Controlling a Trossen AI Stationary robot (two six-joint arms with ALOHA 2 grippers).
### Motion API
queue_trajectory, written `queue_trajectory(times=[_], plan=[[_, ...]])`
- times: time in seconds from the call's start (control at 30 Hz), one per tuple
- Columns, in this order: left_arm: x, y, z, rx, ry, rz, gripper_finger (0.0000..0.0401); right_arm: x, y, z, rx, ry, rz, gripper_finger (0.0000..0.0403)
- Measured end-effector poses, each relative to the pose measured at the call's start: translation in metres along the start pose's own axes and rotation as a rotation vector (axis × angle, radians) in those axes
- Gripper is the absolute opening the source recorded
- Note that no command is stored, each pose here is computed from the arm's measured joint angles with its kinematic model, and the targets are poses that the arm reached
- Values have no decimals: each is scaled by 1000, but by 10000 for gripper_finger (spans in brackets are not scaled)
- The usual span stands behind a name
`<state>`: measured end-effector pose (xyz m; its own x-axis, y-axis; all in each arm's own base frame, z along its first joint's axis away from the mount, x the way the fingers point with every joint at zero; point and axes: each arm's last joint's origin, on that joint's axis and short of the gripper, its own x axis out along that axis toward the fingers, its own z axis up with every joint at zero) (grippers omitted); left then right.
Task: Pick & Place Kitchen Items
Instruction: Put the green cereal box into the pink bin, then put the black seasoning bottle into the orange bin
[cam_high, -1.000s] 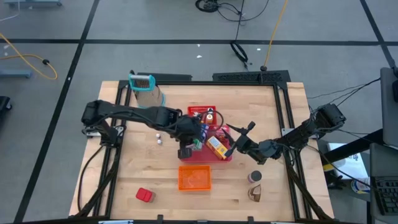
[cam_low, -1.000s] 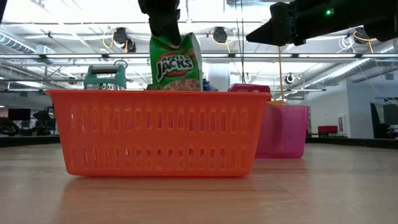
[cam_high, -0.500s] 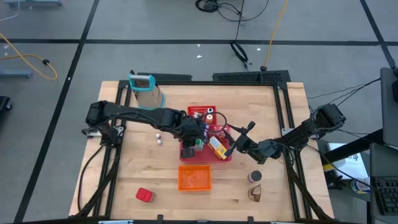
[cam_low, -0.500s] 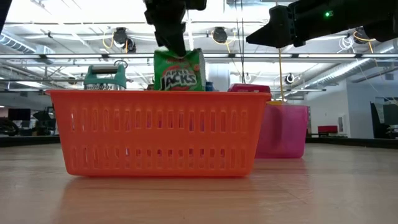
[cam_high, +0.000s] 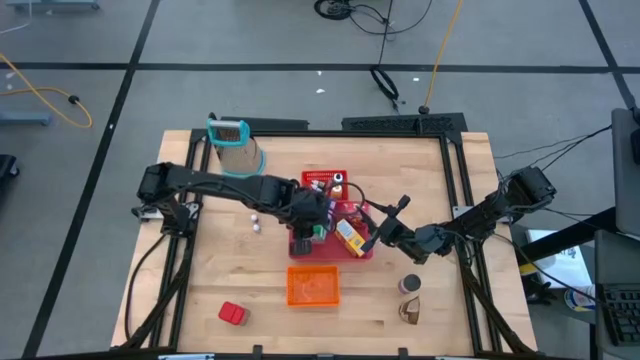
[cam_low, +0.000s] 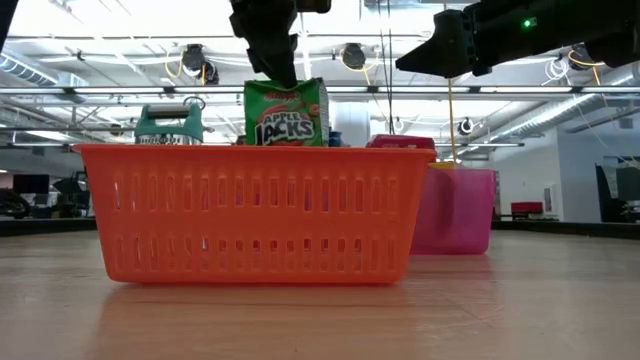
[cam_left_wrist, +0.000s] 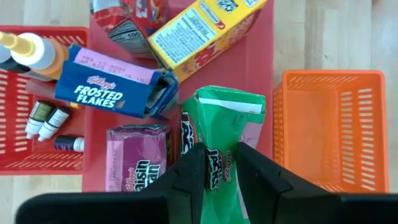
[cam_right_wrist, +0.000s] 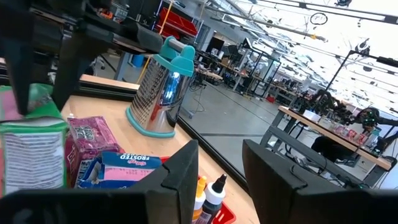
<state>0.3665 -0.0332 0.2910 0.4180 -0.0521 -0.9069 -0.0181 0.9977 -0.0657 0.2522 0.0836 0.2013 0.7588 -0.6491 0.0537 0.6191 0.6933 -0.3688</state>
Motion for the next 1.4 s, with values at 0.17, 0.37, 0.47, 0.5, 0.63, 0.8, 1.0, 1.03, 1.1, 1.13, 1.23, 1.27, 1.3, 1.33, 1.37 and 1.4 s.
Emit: queue_trajectory(times=[0.17,0.37,0.47,0.5,0.63,0.8,1.0,1.03,1.1,1.13,1.23,1.27,1.3,1.33,1.37,1.4], plan=[[0,-4,0,17,-1,5,88,0,0,0,0,0,0,116],[0,-4,0,30,-6,14,88,0,0,0,5,0,1,116],[0,-5,1,36,-15,13,88,0,0,0,5,0,1,116],[0,-5,1,41,-24,12,88,0,0,0,6,0,1,116],[0,-9,5,79,-61,-2,101,0,0,0,4,0,1,116],[0,-8,4,54,-62,37,161,0,0,0,4,0,2,116],[0,-7,4,69,-58,74,219,0,0,0,-11,0,1,116],[0,-7,4,64,-58,73,224,0,0,0,-19,-1,1,116],[0,-8,3,51,-51,72,230,-1,0,1,-25,-6,1,116],[0,-10,2,51,-43,72,231,-2,0,2,-23,-12,2,116],[0,-14,0,62,-32,74,230,-10,1,8,-42,-42,22,116],[0,-16,0,70,-32,71,229,-14,1,11,-57,-54,34,116],[0,-17,0,74,-33,70,227,-19,0,16,-56,-67,48,116],[0,-18,0,82,-36,68,226,-25,-2,21,-44,-83,64,116],[0,-19,0,89,-39,66,224,-33,-3,27,-24,-101,84,116],[0,-19,0,92,-41,66,223,-41,-6,33,2,-117,105,116]])
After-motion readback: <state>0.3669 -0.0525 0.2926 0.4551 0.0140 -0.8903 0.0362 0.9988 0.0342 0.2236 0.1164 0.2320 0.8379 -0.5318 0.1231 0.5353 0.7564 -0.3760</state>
